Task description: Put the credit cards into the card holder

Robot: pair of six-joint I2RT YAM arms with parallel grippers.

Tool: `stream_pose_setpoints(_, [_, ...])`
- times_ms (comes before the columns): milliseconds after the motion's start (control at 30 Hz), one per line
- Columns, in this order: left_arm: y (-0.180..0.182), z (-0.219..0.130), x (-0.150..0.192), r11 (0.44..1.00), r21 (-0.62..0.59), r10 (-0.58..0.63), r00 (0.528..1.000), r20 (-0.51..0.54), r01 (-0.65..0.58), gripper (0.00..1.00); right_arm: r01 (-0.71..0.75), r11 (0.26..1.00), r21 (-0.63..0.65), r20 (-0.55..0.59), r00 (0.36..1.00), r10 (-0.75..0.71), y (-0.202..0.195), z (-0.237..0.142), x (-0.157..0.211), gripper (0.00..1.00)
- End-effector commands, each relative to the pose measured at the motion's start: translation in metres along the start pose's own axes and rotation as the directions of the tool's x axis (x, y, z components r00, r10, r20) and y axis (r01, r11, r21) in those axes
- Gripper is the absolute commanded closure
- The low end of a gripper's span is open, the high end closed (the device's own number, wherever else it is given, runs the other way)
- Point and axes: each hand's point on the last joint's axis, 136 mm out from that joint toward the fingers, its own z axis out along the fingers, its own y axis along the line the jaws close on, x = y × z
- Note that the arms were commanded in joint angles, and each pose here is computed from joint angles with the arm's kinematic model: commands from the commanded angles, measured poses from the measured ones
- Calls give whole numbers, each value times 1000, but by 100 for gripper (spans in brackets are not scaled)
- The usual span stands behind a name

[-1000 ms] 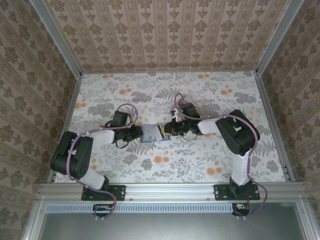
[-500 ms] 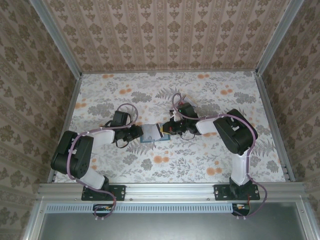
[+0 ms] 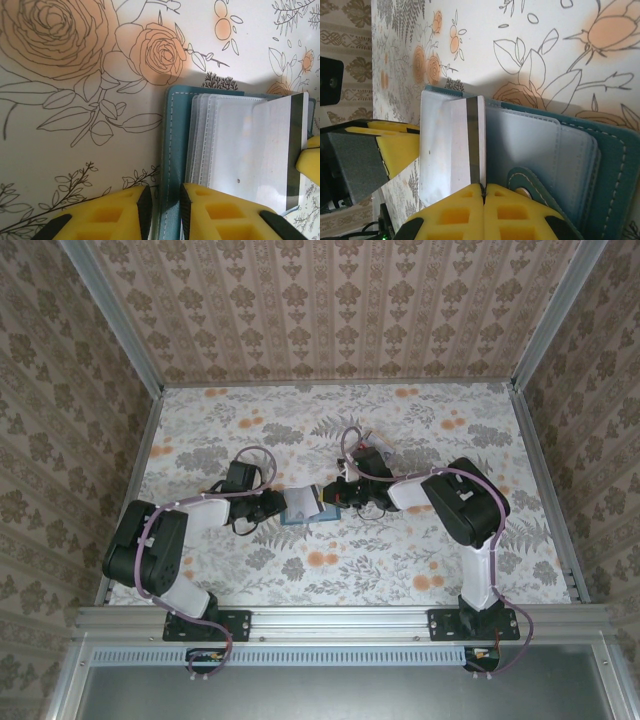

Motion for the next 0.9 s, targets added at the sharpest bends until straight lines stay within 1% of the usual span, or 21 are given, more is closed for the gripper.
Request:
stream_pose_setpoints(0, [0,18,13,1000,-4,10,999,-43,-10,72,6,997,74,35,999,-9,-19,5,0,98])
stream_pose_setpoints(267, [-3,20,14,1000,1,16,999,-47,-16,73,29,996,85,62,997,-34,-13,9,5,98])
stream_pose_setpoints(467, [-6,20,15,1000,-1,22,999,-46,-22,73,60,994,91,38,997,-64,-4,15,14,98])
stream_pose_setpoints(700, [-8,23,15,1000,-1,28,998,-49,-28,73,140,980,139,16,990,-143,7,15,20,97])
stream_pose_setpoints(867, [-11,24,14,1000,1,31,998,-53,-31,74,216,963,160,-31,976,-213,21,23,30,95])
